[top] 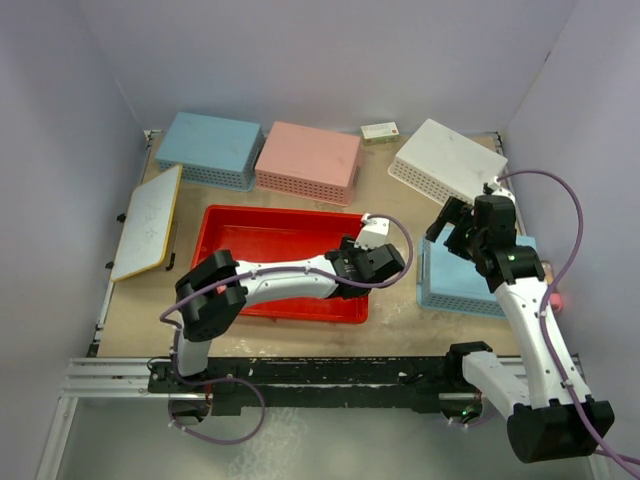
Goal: Turn the large container upside down
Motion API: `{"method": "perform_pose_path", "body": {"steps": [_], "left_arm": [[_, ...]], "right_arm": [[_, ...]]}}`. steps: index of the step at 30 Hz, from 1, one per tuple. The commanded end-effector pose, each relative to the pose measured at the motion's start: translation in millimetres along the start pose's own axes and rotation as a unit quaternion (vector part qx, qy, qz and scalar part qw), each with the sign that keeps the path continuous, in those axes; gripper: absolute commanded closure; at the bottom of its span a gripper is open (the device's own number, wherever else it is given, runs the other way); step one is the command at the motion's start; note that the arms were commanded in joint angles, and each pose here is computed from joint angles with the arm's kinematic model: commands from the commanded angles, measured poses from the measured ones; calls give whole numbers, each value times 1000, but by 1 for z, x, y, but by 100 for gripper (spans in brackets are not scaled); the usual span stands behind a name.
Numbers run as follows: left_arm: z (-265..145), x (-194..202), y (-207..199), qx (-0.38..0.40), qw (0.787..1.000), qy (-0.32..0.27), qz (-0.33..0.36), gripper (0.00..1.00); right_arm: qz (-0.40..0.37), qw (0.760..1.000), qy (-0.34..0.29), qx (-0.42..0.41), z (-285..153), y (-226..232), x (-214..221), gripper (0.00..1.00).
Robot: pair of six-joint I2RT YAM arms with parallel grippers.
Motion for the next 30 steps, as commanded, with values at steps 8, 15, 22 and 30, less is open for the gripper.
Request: {"method": "perform_pose_path", "body": {"steps": [8, 15, 22, 30], "left_arm": [[18, 10, -21, 26, 999, 23, -6, 67], [-49, -83, -14, 94, 994, -33, -33, 100], [-138, -205, 39, 291, 923, -93, -233, 100], [-228, -274, 83, 397, 814, -189, -380, 100]], "right_arm": [[7, 1000, -17, -21, -6, 7, -7, 0], [6, 997, -71, -26, -39, 15, -36, 0], [-2, 991, -137, -11, -70, 16, -65, 0], [9, 989, -147, -11, -70, 14, -65, 0]]}}
Point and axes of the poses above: each gripper's point midway between its finger pads, its own z axis out along the fingers, its own y axis along the line the jaws close on, x = y × z, the point moved 6 cm from there along -z, back along the fingers, and after that the axes turned 8 degrees about z, right-handed, at the moved point
